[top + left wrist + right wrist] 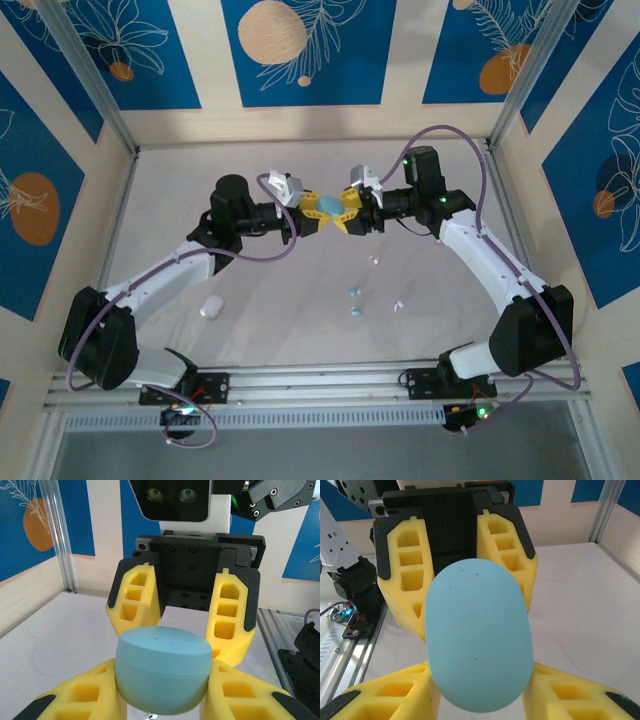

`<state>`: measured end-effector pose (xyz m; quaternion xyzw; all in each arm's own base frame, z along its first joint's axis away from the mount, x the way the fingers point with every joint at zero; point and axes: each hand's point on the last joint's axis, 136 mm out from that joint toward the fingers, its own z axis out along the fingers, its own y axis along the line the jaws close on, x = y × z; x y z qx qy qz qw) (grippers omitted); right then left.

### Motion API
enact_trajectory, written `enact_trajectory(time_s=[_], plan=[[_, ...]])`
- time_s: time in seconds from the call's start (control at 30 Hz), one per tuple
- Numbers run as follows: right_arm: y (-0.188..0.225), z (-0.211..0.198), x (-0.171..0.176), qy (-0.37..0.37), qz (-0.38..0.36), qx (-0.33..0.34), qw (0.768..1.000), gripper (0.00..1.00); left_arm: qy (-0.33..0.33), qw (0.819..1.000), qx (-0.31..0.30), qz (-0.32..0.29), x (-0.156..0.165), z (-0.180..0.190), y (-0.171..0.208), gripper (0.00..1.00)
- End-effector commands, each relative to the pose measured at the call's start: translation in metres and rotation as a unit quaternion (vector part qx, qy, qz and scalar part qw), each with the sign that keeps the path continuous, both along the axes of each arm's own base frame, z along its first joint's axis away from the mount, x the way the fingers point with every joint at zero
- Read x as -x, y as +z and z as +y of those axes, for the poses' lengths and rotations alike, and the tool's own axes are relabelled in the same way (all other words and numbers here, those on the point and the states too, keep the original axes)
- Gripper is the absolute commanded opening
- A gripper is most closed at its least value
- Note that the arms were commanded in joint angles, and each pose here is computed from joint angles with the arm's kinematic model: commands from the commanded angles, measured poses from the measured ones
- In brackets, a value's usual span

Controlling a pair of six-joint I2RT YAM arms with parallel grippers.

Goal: Insert wireless bluetooth earbuds into charging case

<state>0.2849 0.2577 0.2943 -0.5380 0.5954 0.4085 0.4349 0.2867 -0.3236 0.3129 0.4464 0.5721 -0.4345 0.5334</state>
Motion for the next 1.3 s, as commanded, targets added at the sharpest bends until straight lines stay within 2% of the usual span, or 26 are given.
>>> enact_trajectory(time_s=[0.0, 0.3, 0.4, 0.5, 0.57, 0.7, 0.9, 1.27], plan=[[0.010, -0.002, 0.003, 0.001, -0.009, -0.014, 1.000, 0.43, -0.018, 1.000, 0.006, -0.006, 0.011, -0.002, 0.005, 0.28], [0.014, -0.004, 0.003, 0.000, -0.013, -0.019, 1.000, 0.48, -0.018, 1.000, 0.004, -0.004, 0.011, -0.002, 0.005, 0.28], [0.013, -0.003, 0.002, -0.001, -0.012, -0.018, 1.000, 0.48, -0.018, 1.000, 0.004, -0.003, 0.010, -0.002, 0.005, 0.28], [0.011, -0.004, 0.001, -0.004, -0.009, -0.015, 1.000, 0.42, -0.018, 1.000, 0.005, -0.002, 0.010, -0.002, 0.005, 0.29], [0.011, -0.004, 0.002, -0.001, -0.006, -0.016, 1.000, 0.36, -0.018, 1.000, 0.005, -0.003, 0.010, -0.002, 0.005, 0.31], [0.015, -0.004, 0.008, 0.015, -0.001, -0.023, 1.000, 0.28, -0.023, 1.000, 0.001, -0.010, 0.012, -0.001, 0.005, 0.42], [0.016, -0.004, 0.013, 0.028, 0.006, -0.025, 0.999, 0.27, -0.041, 0.999, -0.007, -0.009, 0.016, -0.004, 0.007, 0.56], [0.014, -0.003, 0.015, 0.032, 0.007, -0.021, 0.999, 0.26, -0.043, 0.999, 0.005, 0.001, 0.011, -0.008, 0.011, 0.57]])
